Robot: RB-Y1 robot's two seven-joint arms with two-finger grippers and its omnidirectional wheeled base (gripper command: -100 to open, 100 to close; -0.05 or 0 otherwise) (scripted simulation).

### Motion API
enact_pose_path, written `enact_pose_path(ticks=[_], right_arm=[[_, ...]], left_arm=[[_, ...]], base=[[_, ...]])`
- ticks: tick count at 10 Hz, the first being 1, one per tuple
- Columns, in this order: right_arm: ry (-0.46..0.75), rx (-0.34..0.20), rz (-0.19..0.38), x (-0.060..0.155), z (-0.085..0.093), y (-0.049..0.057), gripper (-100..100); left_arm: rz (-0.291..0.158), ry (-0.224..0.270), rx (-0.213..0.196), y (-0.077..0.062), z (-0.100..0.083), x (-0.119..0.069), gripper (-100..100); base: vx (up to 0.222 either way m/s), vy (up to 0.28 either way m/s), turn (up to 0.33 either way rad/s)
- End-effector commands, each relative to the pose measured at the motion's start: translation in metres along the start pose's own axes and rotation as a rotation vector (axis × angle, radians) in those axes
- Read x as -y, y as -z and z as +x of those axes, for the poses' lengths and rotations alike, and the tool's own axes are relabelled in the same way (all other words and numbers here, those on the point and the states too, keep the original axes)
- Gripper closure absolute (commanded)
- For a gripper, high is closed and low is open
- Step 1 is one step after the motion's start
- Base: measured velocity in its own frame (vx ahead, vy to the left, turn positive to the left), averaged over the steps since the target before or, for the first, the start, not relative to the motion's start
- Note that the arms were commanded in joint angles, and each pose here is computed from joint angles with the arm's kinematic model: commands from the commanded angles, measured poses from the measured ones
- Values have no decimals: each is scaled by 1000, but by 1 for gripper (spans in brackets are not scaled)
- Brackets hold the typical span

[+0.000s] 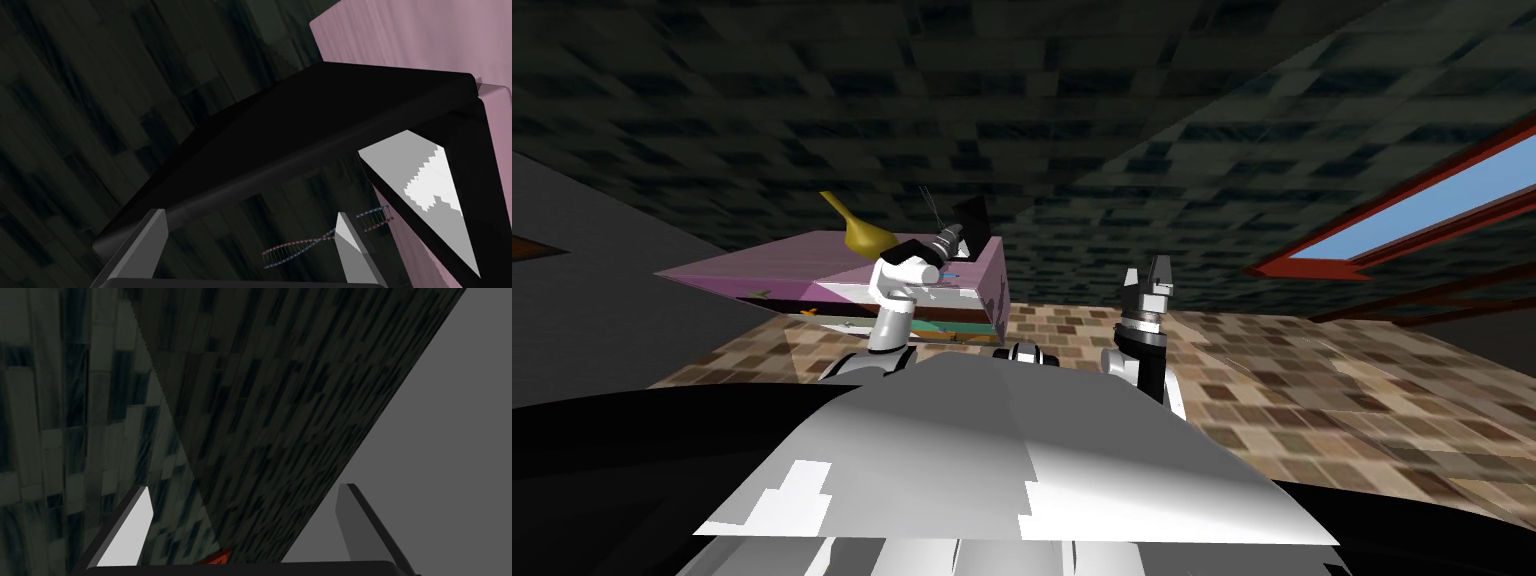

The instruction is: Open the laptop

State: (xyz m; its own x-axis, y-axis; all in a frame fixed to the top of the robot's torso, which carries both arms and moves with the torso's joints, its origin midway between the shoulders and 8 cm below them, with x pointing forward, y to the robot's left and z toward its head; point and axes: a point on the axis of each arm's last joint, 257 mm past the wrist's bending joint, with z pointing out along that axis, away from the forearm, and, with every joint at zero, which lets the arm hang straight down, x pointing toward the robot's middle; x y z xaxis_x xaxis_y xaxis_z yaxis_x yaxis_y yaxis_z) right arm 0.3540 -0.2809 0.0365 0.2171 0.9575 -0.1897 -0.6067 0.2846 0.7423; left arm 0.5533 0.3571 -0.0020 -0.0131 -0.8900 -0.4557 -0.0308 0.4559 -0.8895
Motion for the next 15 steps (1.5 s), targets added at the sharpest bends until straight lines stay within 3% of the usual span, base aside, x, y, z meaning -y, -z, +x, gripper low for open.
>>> enact_pose_path(ticks=[1,4,7,12,13,14,15], right_arm=[[0,0,0,0,0,0,0],[0,0,0,0,0,0,0],[0,0,0,0,0,0,0],[0,0,0,0,0,0,0],[0,0,0,0,0,0,0],[0,0,0,0,0,0,0],[0,0,0,0,0,0,0]], left_arm=[[-13,-83,0,3,-4,-2,-100],[0,-170,14,12,-6,7,-100],[9,-207,44,21,-10,15,-100],[-12,-200,69,1,-27,11,-100],[-9,-201,65,4,-24,13,-100],[-2,-201,54,11,-18,12,100],[2,-201,48,14,-15,13,100]], base=[[-7,-87,-37],[48,-99,37],[83,19,93],[3,14,-69],[-6,4,-14],[2,-7,108],[13,-11,145]])
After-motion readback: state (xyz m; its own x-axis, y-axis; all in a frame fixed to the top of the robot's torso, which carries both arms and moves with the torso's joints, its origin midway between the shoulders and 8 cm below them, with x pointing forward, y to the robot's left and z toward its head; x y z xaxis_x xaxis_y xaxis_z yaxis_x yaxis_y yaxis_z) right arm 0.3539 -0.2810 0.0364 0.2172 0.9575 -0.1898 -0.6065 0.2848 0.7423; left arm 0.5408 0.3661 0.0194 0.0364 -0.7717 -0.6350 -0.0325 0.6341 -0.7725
